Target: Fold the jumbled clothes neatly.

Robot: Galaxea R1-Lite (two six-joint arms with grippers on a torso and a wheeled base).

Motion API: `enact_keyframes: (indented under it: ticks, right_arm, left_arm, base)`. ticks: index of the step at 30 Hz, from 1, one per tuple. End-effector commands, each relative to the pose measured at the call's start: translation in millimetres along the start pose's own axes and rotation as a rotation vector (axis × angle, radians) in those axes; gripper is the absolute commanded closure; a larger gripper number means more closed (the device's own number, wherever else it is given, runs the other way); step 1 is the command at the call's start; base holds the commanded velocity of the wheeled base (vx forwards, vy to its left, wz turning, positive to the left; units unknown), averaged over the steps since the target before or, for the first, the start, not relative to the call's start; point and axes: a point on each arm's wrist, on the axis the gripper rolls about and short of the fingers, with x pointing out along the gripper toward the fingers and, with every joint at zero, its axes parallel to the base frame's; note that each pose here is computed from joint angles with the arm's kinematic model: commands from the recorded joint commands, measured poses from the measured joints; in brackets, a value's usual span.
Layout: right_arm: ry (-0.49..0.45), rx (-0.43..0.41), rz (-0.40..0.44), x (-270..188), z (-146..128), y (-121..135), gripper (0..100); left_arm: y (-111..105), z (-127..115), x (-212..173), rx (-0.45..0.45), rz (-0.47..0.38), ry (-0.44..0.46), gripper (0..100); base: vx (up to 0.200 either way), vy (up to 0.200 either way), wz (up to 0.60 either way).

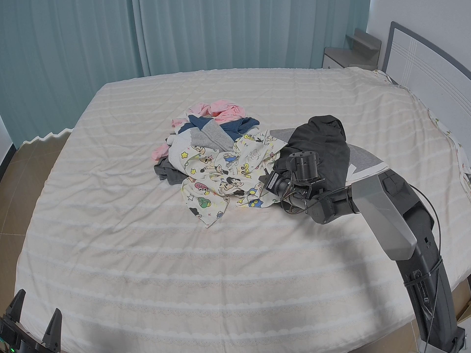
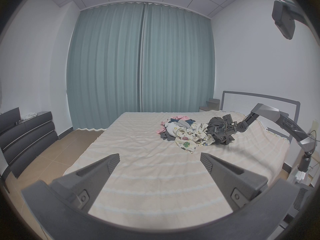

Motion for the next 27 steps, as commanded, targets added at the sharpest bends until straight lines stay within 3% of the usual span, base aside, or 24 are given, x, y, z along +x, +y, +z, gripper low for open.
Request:
enact_keyframes:
  ticks: [1,12,21,27]
  right_arm:
    - [-0.006,-0.001,-0.02,10.2,-5.1,-4.8,100]
    - [0.004,-0.003,-0.055,1.0,-4.5,-4.4,100]
    - [0.106,0.006,-0.129,-67.6,-1.7,-8.1,100]
    - [0.114,0.005,-0.088,-104.1,-7.4,-17.2,100]
  left_arm:
    - [0.1,-5.3,0.0,0.0,0.0,0.0,0]
    - [0.1,-5.3,0.0,0.0,0.0,0.0,0]
    - [0.1,-5.3,0.0,0.0,0.0,0.0,0]
    - [0.1,-5.3,0.0,0.001,0.0,0.0,0]
  base:
    - [0.0,0.0,0.0]
    - [0.0,0.0,0.0]
    - [0.0,0.0,0.0]
    - [0.0,0.0,0.0]
